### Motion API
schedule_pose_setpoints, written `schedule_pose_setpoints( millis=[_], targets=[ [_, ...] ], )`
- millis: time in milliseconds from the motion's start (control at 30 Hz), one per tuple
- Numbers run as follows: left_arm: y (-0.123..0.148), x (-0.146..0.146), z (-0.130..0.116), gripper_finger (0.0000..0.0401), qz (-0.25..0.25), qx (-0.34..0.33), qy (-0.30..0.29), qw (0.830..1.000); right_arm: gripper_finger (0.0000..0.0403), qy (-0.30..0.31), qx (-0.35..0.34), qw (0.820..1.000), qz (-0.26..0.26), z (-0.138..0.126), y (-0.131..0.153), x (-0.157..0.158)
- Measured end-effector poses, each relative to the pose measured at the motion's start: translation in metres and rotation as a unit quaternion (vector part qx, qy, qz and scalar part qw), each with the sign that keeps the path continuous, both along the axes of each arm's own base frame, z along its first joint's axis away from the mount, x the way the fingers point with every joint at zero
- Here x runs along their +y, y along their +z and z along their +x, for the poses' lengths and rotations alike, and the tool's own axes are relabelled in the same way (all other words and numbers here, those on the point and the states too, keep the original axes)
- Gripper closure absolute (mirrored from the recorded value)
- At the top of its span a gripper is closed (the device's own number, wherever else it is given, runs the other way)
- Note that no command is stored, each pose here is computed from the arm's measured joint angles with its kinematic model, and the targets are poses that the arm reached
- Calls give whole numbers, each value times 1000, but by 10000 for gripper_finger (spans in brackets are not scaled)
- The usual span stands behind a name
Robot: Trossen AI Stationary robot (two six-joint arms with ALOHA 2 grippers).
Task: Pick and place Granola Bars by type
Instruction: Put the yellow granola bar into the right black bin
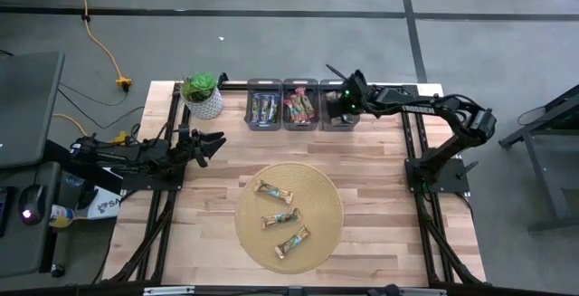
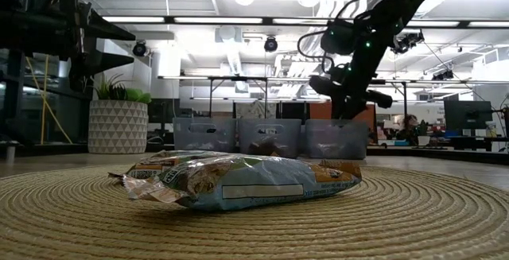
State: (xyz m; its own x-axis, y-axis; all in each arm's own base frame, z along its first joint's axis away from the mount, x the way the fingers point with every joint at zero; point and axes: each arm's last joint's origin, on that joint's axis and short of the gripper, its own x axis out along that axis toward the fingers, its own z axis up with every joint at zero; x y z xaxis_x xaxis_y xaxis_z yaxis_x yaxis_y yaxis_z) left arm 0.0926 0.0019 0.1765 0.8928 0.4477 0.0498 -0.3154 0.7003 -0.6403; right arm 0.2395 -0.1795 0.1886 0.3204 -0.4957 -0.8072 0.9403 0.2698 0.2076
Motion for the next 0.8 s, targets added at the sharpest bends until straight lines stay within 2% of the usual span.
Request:
schedule_pose_setpoints(
  millis=[100, 200, 333, 467, 567, 667, 800],
  targets=[
    [0, 0, 0, 190, 0, 0, 0, 1000, 330, 36, -29, 999, -15, 5, 5, -2],
    [0, 0, 0, 190, 0, 0, 0, 1000, 320, 73, -75, 993, -51, 11, 17, -4],
    [0, 0, 0, 190, 0, 0, 0, 1000, 298, 132, -172, 971, -103, 18, 44, -4],
    [0, 0, 0, 190, 0, 0, 0, 1000, 274, 203, -281, 926, -151, 27, 76, 10],
    [0, 0, 0, 190, 0, 0, 0, 1000, 257, 273, -341, 876, -203, 36, 100, 33],
    [0, 0, 0, 190, 0, 0, 0, 1000, 241, 314, -381, 830, -258, 43, 121, 62],
    [0, 0, 0, 190, 0, 0, 0, 1000, 226, 326, -412, 799, -293, 51, 139, 100]
  ],
)
